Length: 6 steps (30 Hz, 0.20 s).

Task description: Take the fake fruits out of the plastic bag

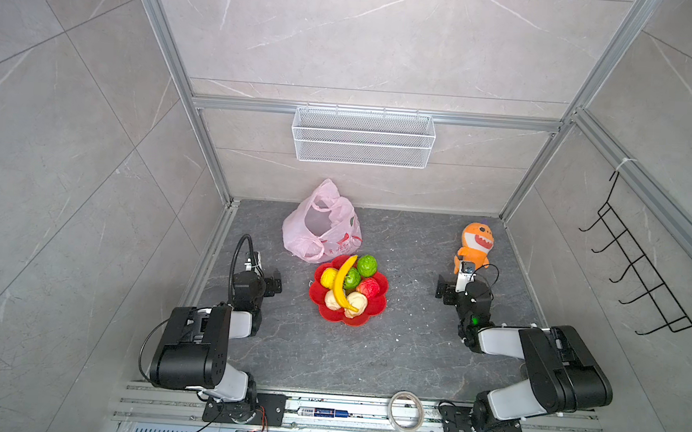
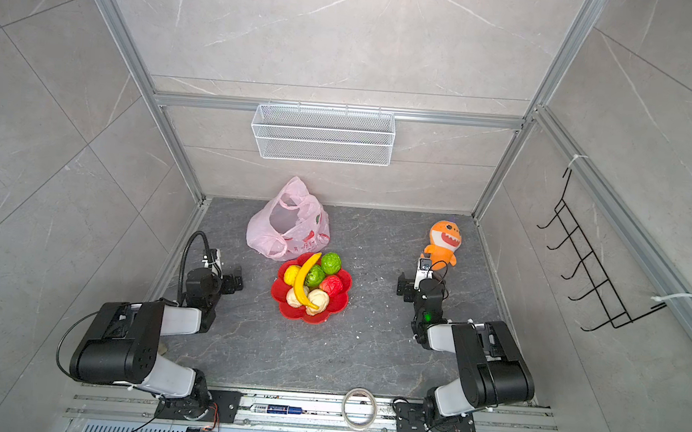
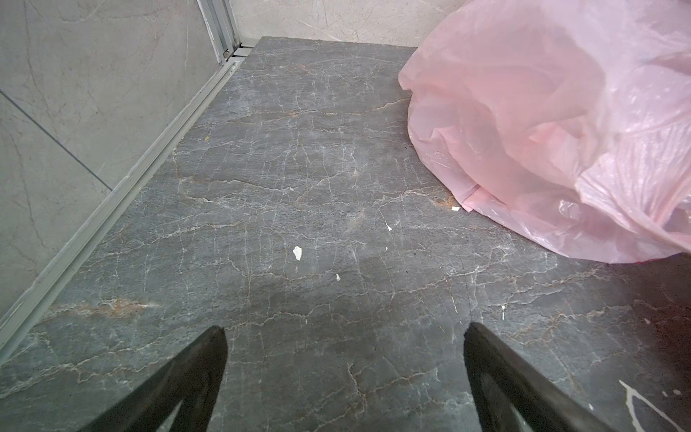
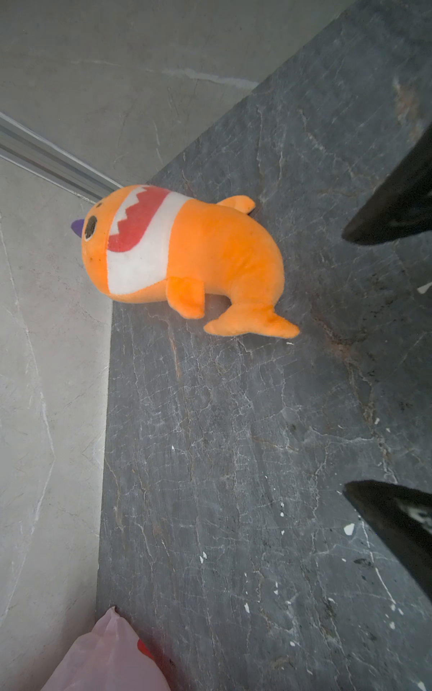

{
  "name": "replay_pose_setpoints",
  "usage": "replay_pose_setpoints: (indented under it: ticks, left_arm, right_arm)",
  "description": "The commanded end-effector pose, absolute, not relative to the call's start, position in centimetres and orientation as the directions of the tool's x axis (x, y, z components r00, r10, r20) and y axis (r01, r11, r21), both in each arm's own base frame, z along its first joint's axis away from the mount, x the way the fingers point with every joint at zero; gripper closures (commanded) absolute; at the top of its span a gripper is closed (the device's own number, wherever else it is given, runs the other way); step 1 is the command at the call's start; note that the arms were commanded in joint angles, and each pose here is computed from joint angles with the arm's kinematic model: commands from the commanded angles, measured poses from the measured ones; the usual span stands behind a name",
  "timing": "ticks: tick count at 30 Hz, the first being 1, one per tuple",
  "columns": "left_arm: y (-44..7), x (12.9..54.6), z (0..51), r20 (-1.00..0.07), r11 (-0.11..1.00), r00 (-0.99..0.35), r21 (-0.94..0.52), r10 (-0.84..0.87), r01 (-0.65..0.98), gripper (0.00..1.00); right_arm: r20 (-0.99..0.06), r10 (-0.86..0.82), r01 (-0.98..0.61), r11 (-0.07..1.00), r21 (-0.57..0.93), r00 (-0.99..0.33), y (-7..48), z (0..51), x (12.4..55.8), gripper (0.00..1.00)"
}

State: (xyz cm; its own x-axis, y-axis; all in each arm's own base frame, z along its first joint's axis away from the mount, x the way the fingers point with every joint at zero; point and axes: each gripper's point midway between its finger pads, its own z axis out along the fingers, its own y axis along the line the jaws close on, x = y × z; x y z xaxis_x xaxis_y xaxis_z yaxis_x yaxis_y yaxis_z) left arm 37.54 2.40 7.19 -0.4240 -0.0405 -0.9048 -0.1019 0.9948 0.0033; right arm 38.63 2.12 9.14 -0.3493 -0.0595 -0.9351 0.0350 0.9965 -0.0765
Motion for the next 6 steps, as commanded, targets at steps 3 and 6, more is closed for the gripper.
replay_pose_setpoints:
  ticks: [3,6]
  left_arm:
    - [2.35,38.50,8.57,-0.924,0.996,-0.381,0.012,-0.021,-0.083,0.00]
    - [2.32,38.51,8.57,-0.924,0.997,-0.382,0.012,-0.021,-0.082,0.00]
  right_arm:
    - [-0.939,-0.039,0.037,0.998,-0.055,-0.341,2.15,9.24,38.80,0.01]
    - [-0.939,-0.040,0.035,0.998,-0.055,-0.342,2.16,9.21,38.77,0.01]
